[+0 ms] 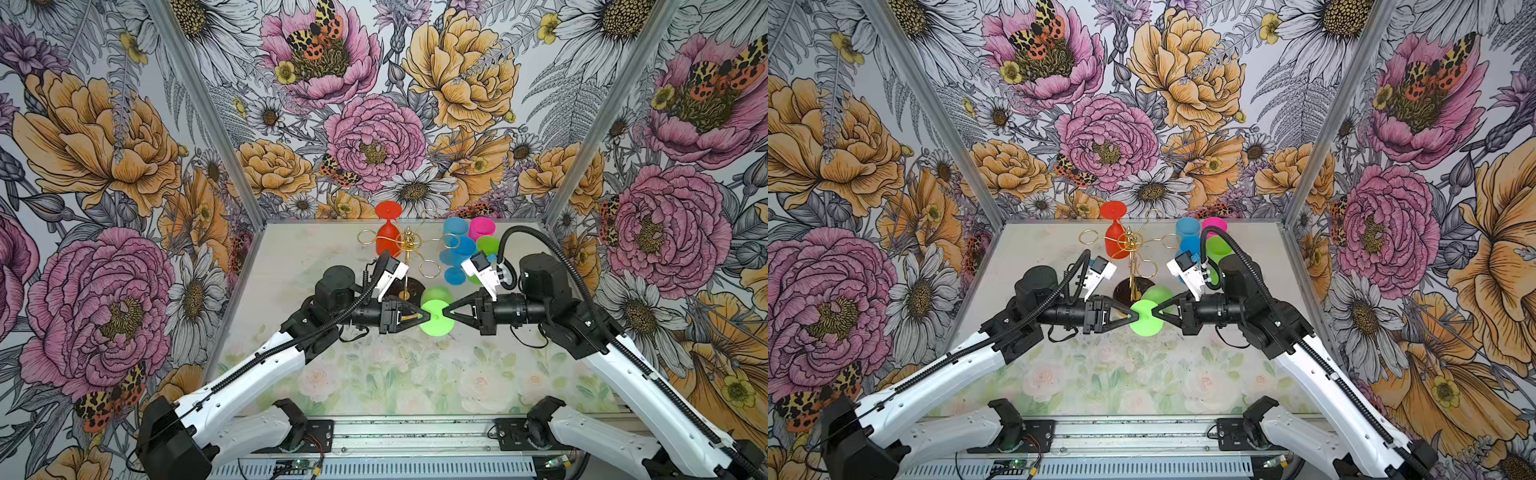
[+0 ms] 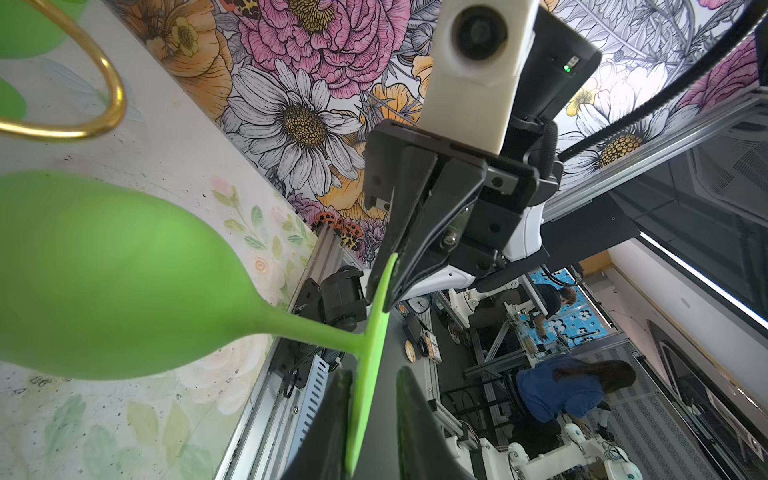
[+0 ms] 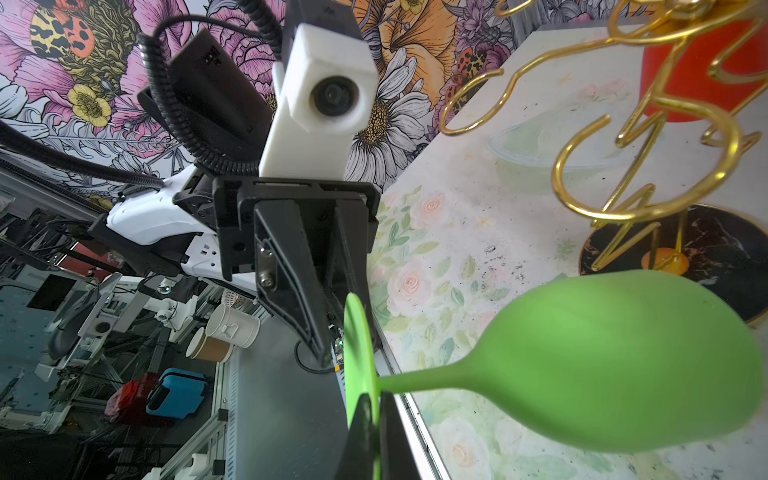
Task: Take the wine glass off the wine glass rack
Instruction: 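Grasp the green glass's foot with the left gripper and open the right gripper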
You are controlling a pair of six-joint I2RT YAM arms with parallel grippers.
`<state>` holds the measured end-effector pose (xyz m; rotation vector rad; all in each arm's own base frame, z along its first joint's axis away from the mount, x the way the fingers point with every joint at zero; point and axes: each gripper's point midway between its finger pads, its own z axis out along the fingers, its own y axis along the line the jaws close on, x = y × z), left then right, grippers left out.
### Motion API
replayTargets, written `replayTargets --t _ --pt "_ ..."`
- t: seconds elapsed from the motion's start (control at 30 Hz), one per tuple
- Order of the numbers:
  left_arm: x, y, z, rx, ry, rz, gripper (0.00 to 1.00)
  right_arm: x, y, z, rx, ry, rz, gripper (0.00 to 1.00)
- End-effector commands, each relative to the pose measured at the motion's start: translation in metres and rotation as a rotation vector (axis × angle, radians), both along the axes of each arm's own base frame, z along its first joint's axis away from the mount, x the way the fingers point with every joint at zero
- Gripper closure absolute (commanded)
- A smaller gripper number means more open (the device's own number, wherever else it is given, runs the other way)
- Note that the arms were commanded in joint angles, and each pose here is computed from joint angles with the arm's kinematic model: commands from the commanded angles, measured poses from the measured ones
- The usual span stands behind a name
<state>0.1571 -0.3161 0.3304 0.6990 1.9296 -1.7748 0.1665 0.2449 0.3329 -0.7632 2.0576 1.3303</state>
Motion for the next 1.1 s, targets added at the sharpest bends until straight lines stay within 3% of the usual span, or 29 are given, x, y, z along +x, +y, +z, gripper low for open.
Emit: replayTargets --t 0.0,0.23,0.43,0.6,0.77,0.9,1.07 --pt "-0.006 -0.001 0.016 -0.04 -0.043 -0.023 0.85 0.005 -0.001 0.003 -0.004 -0.033 -0.026 1.0" --pt "-0.008 -0.001 0.017 -0.041 -0.042 -0.036 0.99 0.003 -0.001 0.001 -0.004 -0.018 -0.02 1.0" --pt "-0.013 0.002 0.014 -0.037 -0.033 -0.046 1.0 -0.002 -0.007 0.004 -0.003 -0.037 -0.026 0.61" --pt "-0.015 0.007 0.009 -0.028 -0.056 -0.021 1.0 0.008 -0.018 0.008 -0.014 -0.053 -0.106 0.5" --pt "-0.018 0.014 -0.007 0.07 -0.142 0.032 1.0 0.029 -0.053 -0.011 -0.172 0.004 -0.305 0.44" --pt "-0.018 0.02 -0.031 0.208 -0.232 0.081 1.0 0.036 -0.067 -0.03 -0.247 0.098 -0.368 0.43" --pt "-0.03 0.014 -0.038 0.241 -0.338 0.068 1.0 0.05 -0.087 -0.06 -0.405 0.157 -0.466 0.4"
